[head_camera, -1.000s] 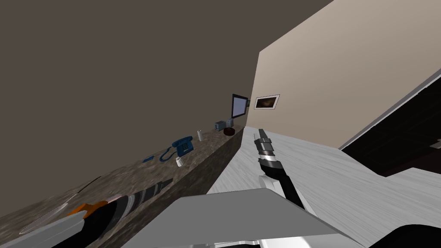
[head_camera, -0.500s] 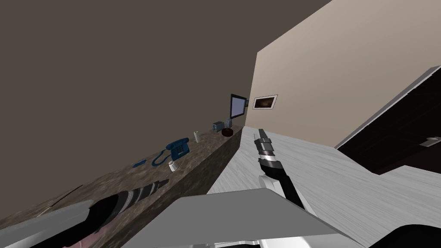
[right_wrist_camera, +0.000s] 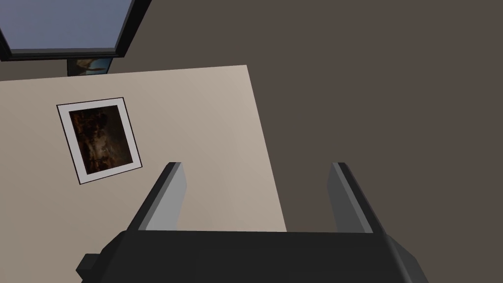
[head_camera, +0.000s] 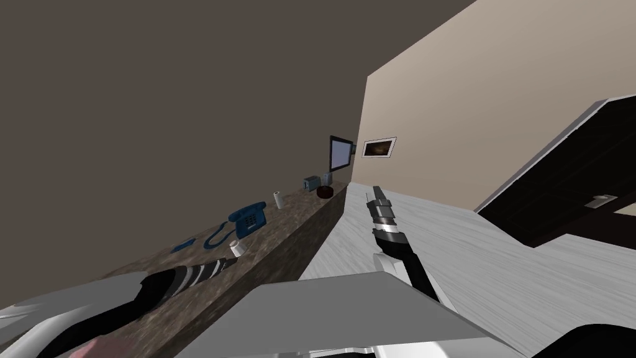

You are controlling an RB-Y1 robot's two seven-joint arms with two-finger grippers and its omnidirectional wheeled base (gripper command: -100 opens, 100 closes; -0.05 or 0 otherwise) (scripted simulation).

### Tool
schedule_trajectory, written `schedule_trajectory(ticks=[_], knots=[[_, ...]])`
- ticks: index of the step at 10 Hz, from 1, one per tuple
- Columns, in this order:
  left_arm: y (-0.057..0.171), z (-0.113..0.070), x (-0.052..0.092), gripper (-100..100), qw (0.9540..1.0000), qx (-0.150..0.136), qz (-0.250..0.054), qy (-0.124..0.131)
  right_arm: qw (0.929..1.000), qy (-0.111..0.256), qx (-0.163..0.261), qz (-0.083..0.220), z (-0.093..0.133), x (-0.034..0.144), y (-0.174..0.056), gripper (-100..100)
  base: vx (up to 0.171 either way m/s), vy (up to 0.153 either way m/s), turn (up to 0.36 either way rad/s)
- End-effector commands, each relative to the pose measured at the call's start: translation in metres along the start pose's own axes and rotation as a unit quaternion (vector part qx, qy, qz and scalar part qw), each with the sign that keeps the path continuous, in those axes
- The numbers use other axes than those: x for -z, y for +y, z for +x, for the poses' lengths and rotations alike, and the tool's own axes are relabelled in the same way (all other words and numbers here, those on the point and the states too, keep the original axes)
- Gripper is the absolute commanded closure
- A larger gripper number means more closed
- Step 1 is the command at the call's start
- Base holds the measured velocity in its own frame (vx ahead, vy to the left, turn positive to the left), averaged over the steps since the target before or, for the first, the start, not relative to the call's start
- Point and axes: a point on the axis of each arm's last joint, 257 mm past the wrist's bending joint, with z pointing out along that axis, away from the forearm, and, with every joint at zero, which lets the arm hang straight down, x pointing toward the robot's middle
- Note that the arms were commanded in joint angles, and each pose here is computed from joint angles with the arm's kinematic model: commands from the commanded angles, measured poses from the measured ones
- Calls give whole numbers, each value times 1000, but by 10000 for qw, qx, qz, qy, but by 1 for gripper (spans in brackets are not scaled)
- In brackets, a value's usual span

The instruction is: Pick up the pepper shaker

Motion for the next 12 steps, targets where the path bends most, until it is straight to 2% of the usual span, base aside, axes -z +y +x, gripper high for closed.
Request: schedule_trajectory(ticks=[1, 3, 6, 7, 8, 11, 12], knots=[[13, -8, 0, -100, 9996, -203, -205, 43, 10000, 0, 0, 0, 0, 0, 0, 0, 67, -34, -38], [23, -21, 0, -100, 9985, -397, -384, 41, 10000, 0, 0, 0, 0, 0, 0, 0, 102, -12, -45], [23, -20, 0, -100, 9985, -393, -386, 42, 10000, 0, 1, 0, 0, 0, 0, 0, 41, 6, -4], [23, -20, 0, 0, 9985, -395, -384, 39, 10000, 0, 0, 0, 0, 0, 0, 0, 0, 0, 0], [29, -12, 1, -100, 9985, -344, -419, 35, 10000, 0, 0, 0, 0, 0, 0, 0, 18, -2, -92], [31, -8, 2, -100, 9985, -319, -435, 33, 10000, 0, 0, 0, 0, 0, 0, 0, 20, 1, -30], [36, 1, 3, -100, 9985, -268, -467, 30, 10000, 0, 0, 0, 0, 0, 0, 0, 19, 1, -88]])
